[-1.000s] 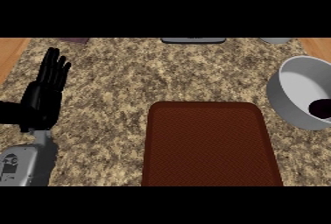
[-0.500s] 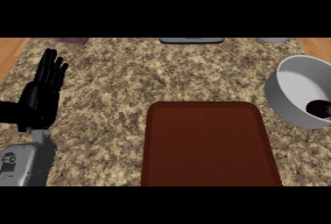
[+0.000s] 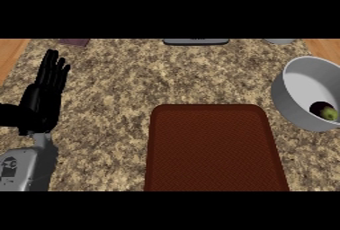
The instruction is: Pick the eggplant from the tray and place it in the pot
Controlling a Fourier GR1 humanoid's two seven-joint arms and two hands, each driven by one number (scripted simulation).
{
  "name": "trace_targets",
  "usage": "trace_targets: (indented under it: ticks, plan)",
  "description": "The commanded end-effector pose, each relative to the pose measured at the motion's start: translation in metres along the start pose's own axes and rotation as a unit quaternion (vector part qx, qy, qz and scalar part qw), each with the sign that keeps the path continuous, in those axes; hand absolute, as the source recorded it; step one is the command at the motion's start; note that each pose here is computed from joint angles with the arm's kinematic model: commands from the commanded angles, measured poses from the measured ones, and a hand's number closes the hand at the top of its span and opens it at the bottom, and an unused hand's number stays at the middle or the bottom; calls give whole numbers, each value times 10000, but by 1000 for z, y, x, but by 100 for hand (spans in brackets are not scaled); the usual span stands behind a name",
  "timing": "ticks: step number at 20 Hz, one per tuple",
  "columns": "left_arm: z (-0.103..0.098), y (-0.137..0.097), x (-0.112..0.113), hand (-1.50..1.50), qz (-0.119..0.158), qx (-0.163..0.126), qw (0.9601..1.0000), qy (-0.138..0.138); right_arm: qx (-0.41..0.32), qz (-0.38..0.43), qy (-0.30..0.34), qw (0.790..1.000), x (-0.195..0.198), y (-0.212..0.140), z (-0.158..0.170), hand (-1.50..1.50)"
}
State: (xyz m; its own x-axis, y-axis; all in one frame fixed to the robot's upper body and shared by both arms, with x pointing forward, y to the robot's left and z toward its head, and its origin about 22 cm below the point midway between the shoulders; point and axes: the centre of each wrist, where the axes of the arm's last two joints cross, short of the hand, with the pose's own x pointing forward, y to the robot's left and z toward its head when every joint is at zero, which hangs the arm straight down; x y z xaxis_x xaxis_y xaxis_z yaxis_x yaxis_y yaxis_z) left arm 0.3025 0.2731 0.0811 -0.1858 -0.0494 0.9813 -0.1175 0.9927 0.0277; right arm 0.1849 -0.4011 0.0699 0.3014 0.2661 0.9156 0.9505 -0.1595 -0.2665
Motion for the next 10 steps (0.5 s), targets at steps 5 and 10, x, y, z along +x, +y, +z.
trace_targets:
  ticks: [5,10]
  plan:
    - [-2,14,0,0,-21,-77,9999,85,-329,-202,-108,9992,-33,-85,-2,-150]
    - [3,10,-9,0,-32,-93,9999,30,-404,-209,3,9990,-48,-110,-7,-150]
